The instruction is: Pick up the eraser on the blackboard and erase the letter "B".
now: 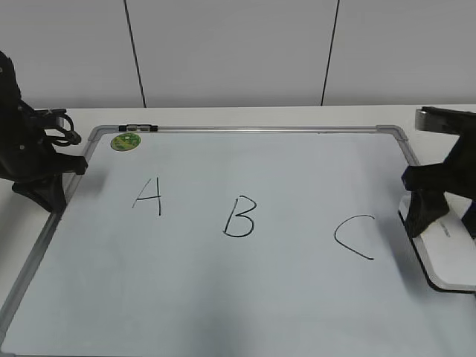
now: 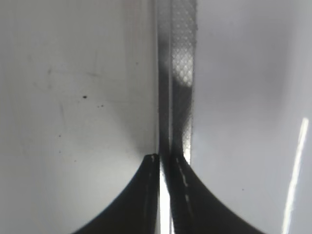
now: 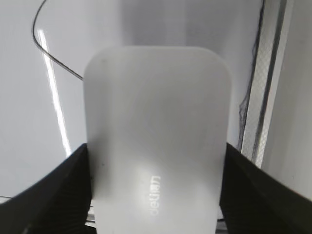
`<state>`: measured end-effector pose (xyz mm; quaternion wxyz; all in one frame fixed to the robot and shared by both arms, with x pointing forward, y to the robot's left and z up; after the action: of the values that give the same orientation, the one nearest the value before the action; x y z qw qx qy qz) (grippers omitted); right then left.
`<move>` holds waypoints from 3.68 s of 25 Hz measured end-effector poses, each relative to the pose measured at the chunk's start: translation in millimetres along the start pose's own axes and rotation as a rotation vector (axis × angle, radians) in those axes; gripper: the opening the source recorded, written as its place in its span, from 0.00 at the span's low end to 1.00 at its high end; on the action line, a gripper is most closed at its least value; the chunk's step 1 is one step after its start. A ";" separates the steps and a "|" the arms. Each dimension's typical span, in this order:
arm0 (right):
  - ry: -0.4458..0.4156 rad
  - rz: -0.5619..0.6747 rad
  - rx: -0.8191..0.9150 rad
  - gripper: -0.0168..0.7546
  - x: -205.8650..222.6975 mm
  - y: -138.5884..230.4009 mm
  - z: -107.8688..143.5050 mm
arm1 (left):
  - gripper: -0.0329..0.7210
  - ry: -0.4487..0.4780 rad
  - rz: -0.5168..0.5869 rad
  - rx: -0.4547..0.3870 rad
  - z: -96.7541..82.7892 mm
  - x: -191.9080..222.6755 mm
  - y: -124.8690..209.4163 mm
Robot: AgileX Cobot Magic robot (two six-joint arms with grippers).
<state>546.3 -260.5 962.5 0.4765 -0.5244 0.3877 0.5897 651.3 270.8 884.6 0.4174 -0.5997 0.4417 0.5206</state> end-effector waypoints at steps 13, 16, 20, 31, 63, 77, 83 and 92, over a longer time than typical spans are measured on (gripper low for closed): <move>0.056 0.053 -0.326 0.71 24.2 -91.0 88.8 | 0.10 0.000 0.002 0.000 0.0 0.0 0.2; 0.060 0.029 -0.350 0.71 34.0 -111.5 103.0 | 0.10 0.000 0.002 0.000 0.0 0.0 0.2; 0.063 0.003 -0.377 0.71 44.0 -132.7 114.2 | 0.10 0.000 0.002 0.000 0.0 0.0 0.2; 0.071 -0.009 -0.362 0.70 70.2 -159.9 115.1 | 0.10 0.001 0.002 -0.001 -0.3 -0.5 0.0; -0.048 0.047 -0.575 0.70 97.9 -121.7 240.3 | 0.10 0.001 0.004 -0.001 -0.2 -0.5 0.2; 0.041 -0.060 -0.523 0.70 49.2 -128.7 221.7 | 0.10 0.003 0.005 -0.002 -0.4 -0.5 0.2; 0.104 -0.170 -0.392 0.70 -8.4 -141.1 162.3 | 0.10 0.002 0.006 -0.003 -0.3 0.2 0.3; 0.204 -0.084 -0.178 0.70 -30.9 -95.2 66.9 | 0.10 0.002 0.006 -0.003 -0.3 0.2 0.3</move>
<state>621.8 -177.9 1007.0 0.4106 -0.6373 0.3581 0.5449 651.2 270.4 884.5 0.4147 -0.5994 0.4433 0.5218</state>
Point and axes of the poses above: a point on each arm's last joint axis where the gripper is mounted, x pointing out along that axis toward the gripper, z along the wrist's bending axis when the last joint is at zero, y = z × x, the point moved 2 cm from there along x, pointing out along that axis toward the gripper, and after that the axes turned 14 degrees about -x, right-handed, at the moved point
